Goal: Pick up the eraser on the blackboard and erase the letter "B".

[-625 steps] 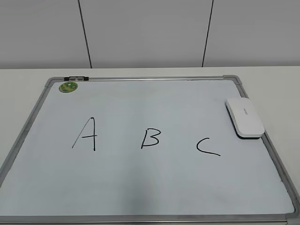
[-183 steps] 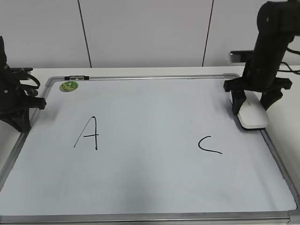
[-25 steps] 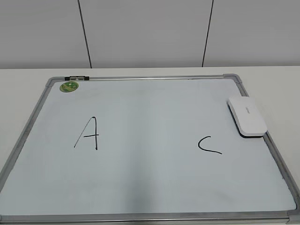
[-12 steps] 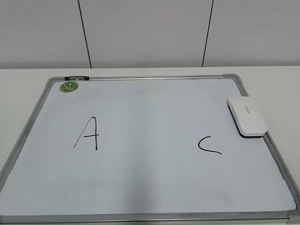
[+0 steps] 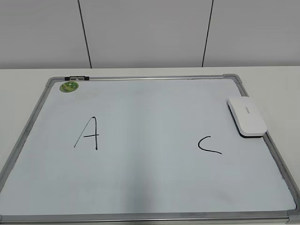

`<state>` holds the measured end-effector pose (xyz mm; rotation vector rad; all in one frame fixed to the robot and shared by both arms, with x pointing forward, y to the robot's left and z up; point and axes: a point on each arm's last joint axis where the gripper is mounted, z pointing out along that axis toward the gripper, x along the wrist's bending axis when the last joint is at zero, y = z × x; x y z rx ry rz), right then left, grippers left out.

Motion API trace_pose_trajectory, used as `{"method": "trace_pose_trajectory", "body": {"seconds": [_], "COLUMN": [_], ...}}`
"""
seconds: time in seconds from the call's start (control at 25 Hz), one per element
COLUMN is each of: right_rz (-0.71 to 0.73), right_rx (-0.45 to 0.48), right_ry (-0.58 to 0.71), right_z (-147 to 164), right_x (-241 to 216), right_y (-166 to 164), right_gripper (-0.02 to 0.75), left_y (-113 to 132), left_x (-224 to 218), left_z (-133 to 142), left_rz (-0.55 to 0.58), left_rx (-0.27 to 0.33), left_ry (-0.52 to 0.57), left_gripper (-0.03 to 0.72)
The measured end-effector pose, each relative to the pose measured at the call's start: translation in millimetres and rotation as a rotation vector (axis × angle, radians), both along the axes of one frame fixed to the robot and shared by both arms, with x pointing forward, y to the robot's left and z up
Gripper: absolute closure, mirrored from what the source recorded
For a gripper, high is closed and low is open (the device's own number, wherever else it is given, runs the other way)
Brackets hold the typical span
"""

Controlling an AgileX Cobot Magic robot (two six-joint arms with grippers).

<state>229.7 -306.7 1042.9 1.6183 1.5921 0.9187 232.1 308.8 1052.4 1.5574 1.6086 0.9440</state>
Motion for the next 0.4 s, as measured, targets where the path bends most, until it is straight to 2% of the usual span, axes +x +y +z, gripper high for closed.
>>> {"method": "trace_pose_trajectory", "body": {"seconds": [0.4], "right_rz": [0.0], "right_rx": [0.0], "right_ry": [0.0], "right_z": [0.0], "right_x": [0.0], "right_y": [0.0], "right_gripper": [0.218], "left_y": [0.0], "left_x": [0.0], "left_z": [0.0], "left_rz": [0.002], "left_rx": [0.0], "left_ry": [0.0], "left_gripper": [0.1]}}
